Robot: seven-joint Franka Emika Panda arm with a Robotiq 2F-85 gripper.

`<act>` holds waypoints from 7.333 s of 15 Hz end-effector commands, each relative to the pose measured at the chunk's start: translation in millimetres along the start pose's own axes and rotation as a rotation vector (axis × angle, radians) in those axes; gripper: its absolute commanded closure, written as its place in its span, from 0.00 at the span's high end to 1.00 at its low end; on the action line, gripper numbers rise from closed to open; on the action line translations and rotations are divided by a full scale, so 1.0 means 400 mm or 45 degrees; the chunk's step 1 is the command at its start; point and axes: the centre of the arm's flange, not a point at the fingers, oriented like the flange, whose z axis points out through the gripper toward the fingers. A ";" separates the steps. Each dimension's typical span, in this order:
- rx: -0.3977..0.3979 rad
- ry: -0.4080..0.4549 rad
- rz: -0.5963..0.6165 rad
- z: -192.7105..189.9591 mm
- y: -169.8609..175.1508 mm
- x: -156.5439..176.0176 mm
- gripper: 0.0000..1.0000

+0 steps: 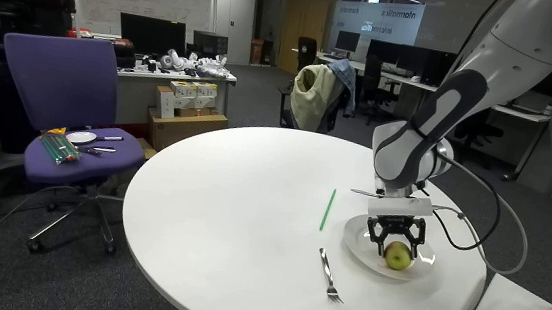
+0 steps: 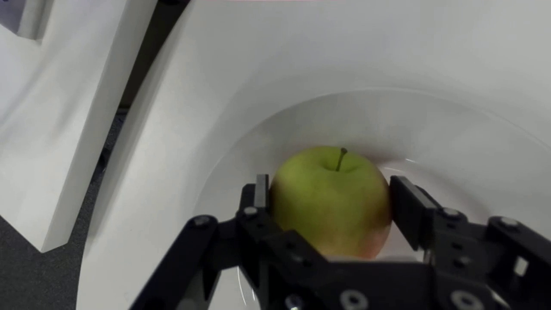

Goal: Put the objects on the table on the plate

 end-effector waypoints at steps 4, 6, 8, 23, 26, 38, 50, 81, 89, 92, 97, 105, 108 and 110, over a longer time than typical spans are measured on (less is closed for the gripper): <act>0.222 -0.200 -0.014 -0.014 -0.004 0.047 0.48; 0.315 -0.264 -0.036 -0.020 -0.003 0.057 0.48; 0.383 -0.303 -0.056 -0.023 -0.002 0.067 0.48; 0.786 -0.711 -0.157 0.014 0.025 0.171 0.48; 0.854 -0.806 -0.154 0.024 0.039 0.195 0.48; 0.999 -0.951 -0.083 0.002 0.133 0.249 0.48; 1.017 -1.059 0.157 0.076 0.145 0.264 0.48; 1.245 -1.085 0.565 0.184 0.316 0.216 0.48; 1.327 -1.045 0.458 0.172 0.260 0.249 0.48; 1.320 -1.057 0.428 0.170 0.236 0.246 1.00; 1.322 -1.061 0.410 0.164 0.229 0.246 0.95; 1.215 -0.854 0.389 0.097 0.224 0.220 1.00; 1.180 -0.743 0.324 0.035 0.208 0.205 1.00; 1.160 -0.686 0.276 -0.003 0.191 0.197 1.00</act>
